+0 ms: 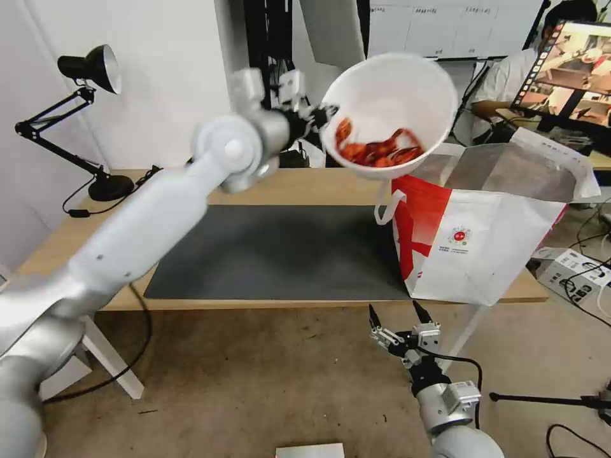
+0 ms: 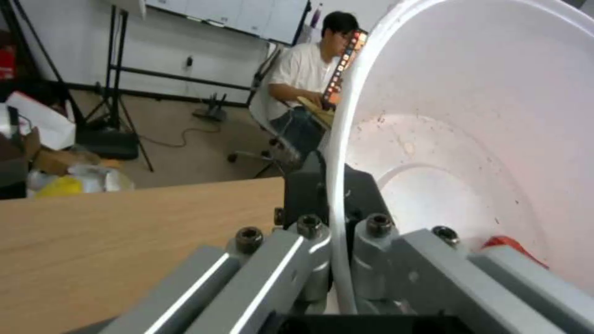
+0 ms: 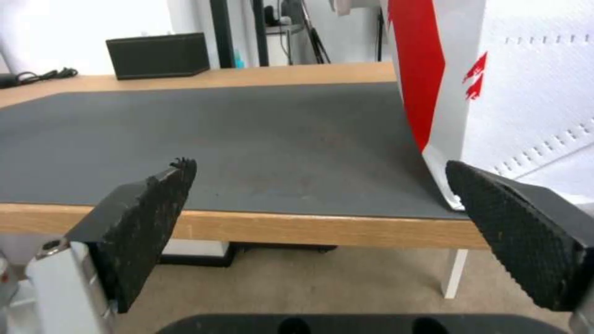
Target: Pick up the trash from the table and place it into the takeout bag.
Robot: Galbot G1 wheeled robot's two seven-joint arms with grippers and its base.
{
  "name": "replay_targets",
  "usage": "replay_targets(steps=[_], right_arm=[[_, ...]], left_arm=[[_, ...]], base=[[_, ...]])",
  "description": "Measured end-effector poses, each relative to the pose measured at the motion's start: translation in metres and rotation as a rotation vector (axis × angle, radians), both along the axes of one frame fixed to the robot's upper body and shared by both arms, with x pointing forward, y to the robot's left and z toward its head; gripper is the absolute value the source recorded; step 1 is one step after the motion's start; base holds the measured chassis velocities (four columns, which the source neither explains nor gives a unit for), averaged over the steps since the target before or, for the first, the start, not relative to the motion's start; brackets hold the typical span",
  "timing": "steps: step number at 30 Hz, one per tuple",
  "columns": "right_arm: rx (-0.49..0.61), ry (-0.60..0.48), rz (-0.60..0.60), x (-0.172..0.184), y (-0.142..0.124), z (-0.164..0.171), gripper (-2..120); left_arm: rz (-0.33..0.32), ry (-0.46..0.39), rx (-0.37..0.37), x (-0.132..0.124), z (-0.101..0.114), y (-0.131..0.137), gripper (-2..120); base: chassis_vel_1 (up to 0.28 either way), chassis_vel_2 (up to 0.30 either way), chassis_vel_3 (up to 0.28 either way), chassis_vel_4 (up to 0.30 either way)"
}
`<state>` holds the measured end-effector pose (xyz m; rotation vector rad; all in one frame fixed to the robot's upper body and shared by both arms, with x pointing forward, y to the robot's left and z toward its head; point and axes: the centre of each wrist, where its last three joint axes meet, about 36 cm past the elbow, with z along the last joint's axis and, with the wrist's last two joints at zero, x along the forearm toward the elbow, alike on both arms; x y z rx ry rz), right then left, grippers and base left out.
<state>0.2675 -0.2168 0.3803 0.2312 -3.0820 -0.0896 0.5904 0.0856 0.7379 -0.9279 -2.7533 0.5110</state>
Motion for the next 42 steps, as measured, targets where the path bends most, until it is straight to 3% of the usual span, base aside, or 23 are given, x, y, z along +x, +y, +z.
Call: replay_targets(steps=[1,4,5,8,9,11,15,22,26,31,42], right_arm=[[0.0,0.0,0.0,0.0,0.0,0.0,100],[0.0,0.0,0.0,0.0,0.0,0.0,100],[0.0,0.0,0.0,0.0,0.0,0.0,100],[0.0,0.0,0.0,0.0,0.0,0.0,100],[0.0,0.0,0.0,0.0,0.0,0.0,100],[0.0,0.0,0.0,0.0,0.0,0.0,100],[0.0,0.0,0.0,0.0,0.0,0.0,100],[0.0,0.0,0.0,0.0,0.0,0.0,100],[0.0,0.0,0.0,0.0,0.0,0.0,100],[0.0,0.0,0.0,0.0,0.0,0.0,100],[0.0,0.0,0.0,0.0,0.0,0.0,100]], left_arm=[[0.0,0.0,0.0,0.0,0.0,0.0,0],[0.026,0.015,0.007,0.01,-0.01,-0.052,0],[0.026,0.015,0.007,0.01,-0.01,-0.052,0],[0.081,-0.008,0.02,0.018,-0.027,-0.097,0],[0.081,-0.008,0.02,0.018,-0.027,-0.097,0],[0.106,-0.031,0.032,0.016,-0.038,-0.124,0],[0.138,-0.106,0.083,0.01,-0.057,-0.15,0],[0.157,-0.158,0.158,0.003,-0.084,-0.161,0],[0.157,-0.174,0.18,0.001,-0.089,-0.161,0],[0.145,-0.184,0.181,0.0,-0.089,-0.159,0],[0.035,-0.225,0.163,-0.003,-0.079,-0.157,0]], base=[[0.0,0.0,0.0,0.0],[0.0,0.0,0.0,0.0],[0.0,0.0,0.0,0.0],[0.0,0.0,0.0,0.0],[0.0,0.0,0.0,0.0],[0.0,0.0,0.0,0.0],[0.0,0.0,0.0,0.0],[0.0,0.0,0.0,0.0],[0.0,0.0,0.0,0.0],[0.0,0.0,0.0,0.0],[0.0,0.0,0.0,0.0]])
